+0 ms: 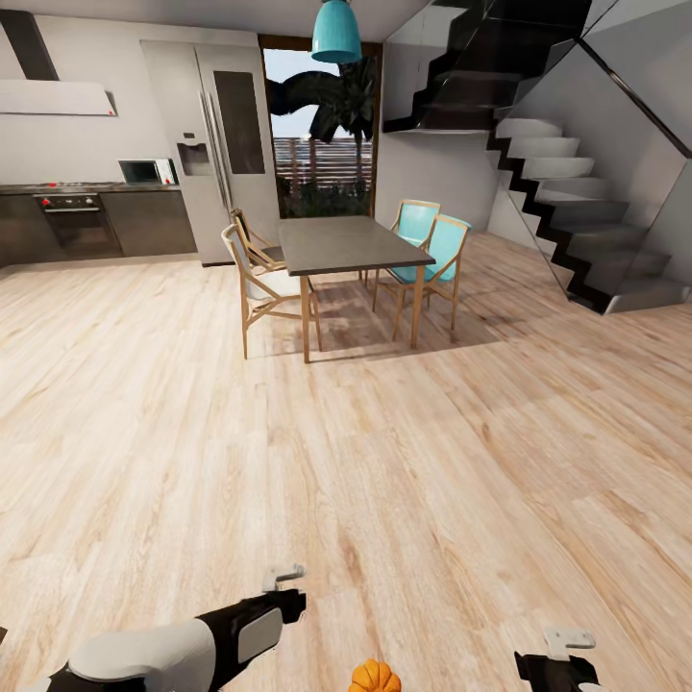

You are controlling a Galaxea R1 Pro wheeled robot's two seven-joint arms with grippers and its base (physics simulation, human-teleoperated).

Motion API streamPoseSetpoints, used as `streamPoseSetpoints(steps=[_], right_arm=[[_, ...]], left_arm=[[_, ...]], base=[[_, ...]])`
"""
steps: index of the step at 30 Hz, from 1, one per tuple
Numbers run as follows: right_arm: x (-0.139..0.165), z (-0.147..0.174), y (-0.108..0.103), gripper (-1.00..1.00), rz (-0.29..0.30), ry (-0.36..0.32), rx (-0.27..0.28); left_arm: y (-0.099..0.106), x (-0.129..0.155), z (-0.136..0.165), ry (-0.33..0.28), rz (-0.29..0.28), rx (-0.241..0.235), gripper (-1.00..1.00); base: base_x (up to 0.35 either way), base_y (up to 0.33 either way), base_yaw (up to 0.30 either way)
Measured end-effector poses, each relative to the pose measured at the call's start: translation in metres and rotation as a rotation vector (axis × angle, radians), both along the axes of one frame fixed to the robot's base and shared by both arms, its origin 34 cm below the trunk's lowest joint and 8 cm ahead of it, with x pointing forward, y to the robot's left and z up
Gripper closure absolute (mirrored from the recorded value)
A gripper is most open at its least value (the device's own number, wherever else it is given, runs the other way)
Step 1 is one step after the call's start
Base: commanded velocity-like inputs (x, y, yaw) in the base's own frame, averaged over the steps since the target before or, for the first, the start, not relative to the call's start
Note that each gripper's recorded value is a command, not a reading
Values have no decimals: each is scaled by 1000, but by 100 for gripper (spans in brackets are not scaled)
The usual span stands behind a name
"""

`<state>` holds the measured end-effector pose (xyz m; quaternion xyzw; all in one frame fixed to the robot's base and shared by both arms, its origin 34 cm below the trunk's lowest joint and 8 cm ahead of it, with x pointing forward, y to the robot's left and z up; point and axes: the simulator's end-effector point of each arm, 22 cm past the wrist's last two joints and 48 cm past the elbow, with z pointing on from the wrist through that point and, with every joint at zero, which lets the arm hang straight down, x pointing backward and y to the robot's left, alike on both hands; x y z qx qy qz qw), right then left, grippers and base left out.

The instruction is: Place each of the two pumpkins and all three candles from the living room inside a cabinet in the living room (use any cabinet), then make sure every cabinet is closed, and position the cauldron so it is next to a table in the living room.

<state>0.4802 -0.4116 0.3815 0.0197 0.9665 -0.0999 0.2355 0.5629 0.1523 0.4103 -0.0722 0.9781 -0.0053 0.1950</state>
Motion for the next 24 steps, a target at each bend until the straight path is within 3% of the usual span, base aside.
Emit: streamPoseSetpoints(steps=[3, 4, 5, 6, 7, 8, 10, 12, 14, 16, 18, 21, 24], right_arm=[[0, 0, -1, -100, -2, 1, -2], [-10, -11, 19, -100, -21, 142, 36], [2, -10, 45, -100, -19, 190, 73], [28, -5, 92, -100, 4, 204, 133], [80, 16, 189, -100, 158, 162, 266], [98, 33, 240, -100, 237, 133, 393], [102, 39, 246, -100, 272, 128, 446], [102, 42, 253, -100, 290, 125, 473], [102, 43, 256, -100, 301, 124, 485], [102, 44, 260, -100, 322, 113, 490], [101, 45, 265, -100, 344, 106, 498], [98, 47, 272, -100, 374, 106, 531], [97, 48, 275, -100, 384, 107, 547]], left_arm=[[7, 0, 0, 0, 59, 1, -100], [17, 4, -1, -12, 74, 2, -100], [25, 4, -1, -13, 80, 13, -100], [32, 5, -2, -12, 86, 22, -100], [43, 5, -3, -17, 84, 31, -100], [40, 18, 1, -43, 57, -21, -100], [39, 49, 16, -96, 10, -128, -100], [41, 81, 41, -141, -53, -271, -100], [33, 103, 73, -169, -130, -452, -100], [9, 129, 138, -225, -246, -712, -100], [-9, 137, 177, -236, -314, -855, -100], [-28, 128, 216, -216, -372, -1042, -100], [-14, 126, 221, -217, -369, -1065, -100]], base=[[0, 0, 0], [0, 0, 0], [0, 0, 0], [0, 0, 0], [0, 0, 0], [0, 0, 0], [0, 0, 0], [0, 0, 0], [0, 0, 0], [0, 0, 0], [0, 0, 0], [0, 0, 0], [0, 0, 0]])
